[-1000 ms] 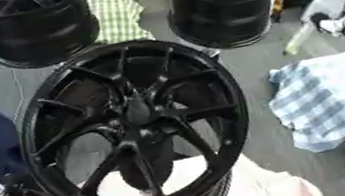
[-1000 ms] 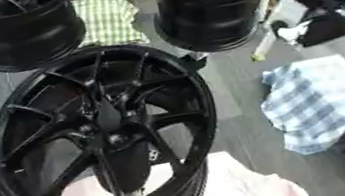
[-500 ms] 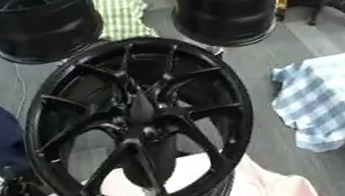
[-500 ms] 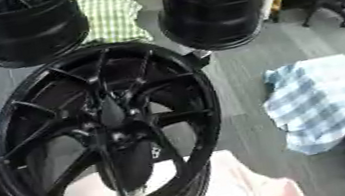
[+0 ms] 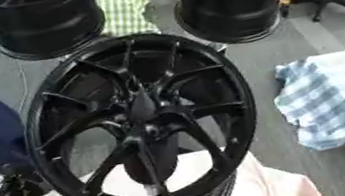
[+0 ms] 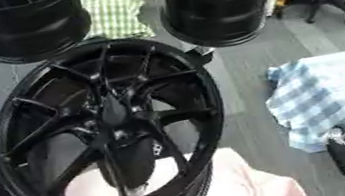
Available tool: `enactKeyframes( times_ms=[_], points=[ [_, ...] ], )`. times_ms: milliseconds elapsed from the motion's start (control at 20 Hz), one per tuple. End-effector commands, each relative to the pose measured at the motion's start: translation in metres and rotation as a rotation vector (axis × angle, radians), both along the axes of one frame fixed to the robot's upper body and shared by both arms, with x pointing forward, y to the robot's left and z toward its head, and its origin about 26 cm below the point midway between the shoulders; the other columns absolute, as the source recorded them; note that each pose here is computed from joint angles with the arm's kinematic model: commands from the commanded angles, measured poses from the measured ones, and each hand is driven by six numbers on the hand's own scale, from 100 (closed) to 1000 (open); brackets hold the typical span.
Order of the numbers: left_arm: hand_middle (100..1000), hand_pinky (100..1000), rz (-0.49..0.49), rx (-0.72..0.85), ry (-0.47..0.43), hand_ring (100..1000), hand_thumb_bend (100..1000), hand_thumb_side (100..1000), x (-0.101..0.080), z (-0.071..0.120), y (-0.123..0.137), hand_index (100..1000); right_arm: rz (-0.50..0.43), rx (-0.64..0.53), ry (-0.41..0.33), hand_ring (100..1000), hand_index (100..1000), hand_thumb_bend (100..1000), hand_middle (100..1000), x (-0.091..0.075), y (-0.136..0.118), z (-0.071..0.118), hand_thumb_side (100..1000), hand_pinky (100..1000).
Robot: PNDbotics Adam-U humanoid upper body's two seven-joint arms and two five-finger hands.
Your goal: Pull the pin out of the wheel hub.
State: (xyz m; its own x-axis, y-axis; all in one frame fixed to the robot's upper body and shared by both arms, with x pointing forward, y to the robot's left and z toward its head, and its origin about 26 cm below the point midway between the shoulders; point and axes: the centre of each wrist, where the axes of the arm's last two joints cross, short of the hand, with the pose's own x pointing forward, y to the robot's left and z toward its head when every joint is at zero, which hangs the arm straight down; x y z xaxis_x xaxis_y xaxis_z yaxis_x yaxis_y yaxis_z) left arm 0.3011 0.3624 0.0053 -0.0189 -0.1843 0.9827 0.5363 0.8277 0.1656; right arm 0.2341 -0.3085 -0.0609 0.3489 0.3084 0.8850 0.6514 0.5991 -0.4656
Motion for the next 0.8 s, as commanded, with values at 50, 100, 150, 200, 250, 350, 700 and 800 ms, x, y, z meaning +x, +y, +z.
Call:
enactKeyframes(
  times_ms=[50,100,150,200,250,350,700,800],
  points=[
    [598,580,-0.009,0.031,-0.036,582,100,906,0.006,0.011,0.005,789,-0.010,0.005,-0.016,637,864,100,641,0.001,0.004,-0.005,467,637],
    [598,579,-0.010,0.032,-0.037,582,100,906,0.006,0.011,0.005,789,-0.017,0.012,-0.014,634,862,100,637,0.001,0.005,-0.007,470,636],
    [598,580,-0.010,0.033,-0.038,582,100,905,0.006,0.010,0.005,789,-0.021,0.018,-0.013,631,861,100,634,0.000,0.006,-0.010,469,634],
    [598,580,-0.010,0.034,-0.038,582,100,904,0.006,0.010,0.005,789,-0.023,0.022,-0.015,627,860,100,629,0.000,0.007,-0.012,469,632],
    [598,580,-0.010,0.036,-0.039,582,100,905,0.006,0.009,0.006,789,-0.025,0.023,-0.018,626,860,100,628,-0.001,0.008,-0.013,470,632],
    [598,580,-0.011,0.038,-0.042,583,100,902,0.006,0.008,0.006,789,-0.020,0.026,-0.016,625,860,100,627,-0.002,0.008,-0.015,470,631],
    [599,580,-0.014,0.045,-0.049,583,100,902,0.007,0.007,0.006,789,0.002,0.034,-0.009,618,860,100,621,-0.004,0.008,-0.019,472,627],
    [599,580,-0.016,0.046,-0.050,583,100,901,0.007,0.006,0.006,789,0.002,0.037,-0.007,618,860,100,621,-0.005,0.008,-0.020,474,626]
  ],
)
